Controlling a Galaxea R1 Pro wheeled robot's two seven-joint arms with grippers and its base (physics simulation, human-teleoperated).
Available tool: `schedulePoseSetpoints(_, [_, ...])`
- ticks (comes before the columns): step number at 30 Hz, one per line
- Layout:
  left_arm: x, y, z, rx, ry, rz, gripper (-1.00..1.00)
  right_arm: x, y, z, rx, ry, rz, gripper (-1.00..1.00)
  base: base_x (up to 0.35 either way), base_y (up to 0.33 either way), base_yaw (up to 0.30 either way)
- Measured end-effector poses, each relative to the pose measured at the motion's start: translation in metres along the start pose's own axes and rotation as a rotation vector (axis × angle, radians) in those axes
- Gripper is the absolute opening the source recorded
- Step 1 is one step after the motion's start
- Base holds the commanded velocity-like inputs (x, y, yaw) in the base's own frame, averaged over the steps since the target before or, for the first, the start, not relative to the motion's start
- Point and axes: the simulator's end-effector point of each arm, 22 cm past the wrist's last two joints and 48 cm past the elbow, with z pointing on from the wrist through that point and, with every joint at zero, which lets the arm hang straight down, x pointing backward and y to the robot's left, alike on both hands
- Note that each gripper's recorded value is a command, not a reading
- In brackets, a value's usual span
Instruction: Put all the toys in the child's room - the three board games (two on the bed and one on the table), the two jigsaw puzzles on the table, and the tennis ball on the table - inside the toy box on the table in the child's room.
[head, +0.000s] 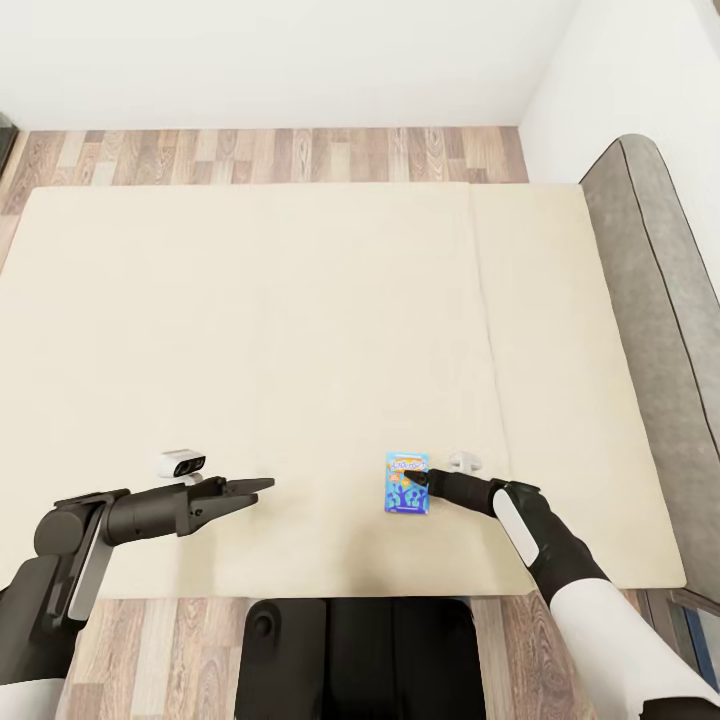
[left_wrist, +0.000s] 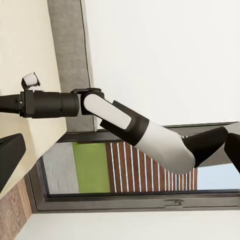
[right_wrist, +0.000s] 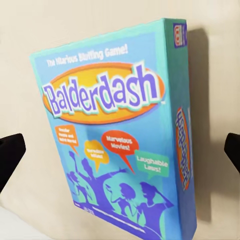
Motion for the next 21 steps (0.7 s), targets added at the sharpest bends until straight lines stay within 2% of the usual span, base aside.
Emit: schedulePoseSetpoints(21, [-0.001, 0.0, -0.001, -0.003, -0.001, 0.001, 1.0, -0.003, 0.029, 0.013, -0.04, -0.005, 0.001, 1.0, 0.0, 0.0, 0.0])
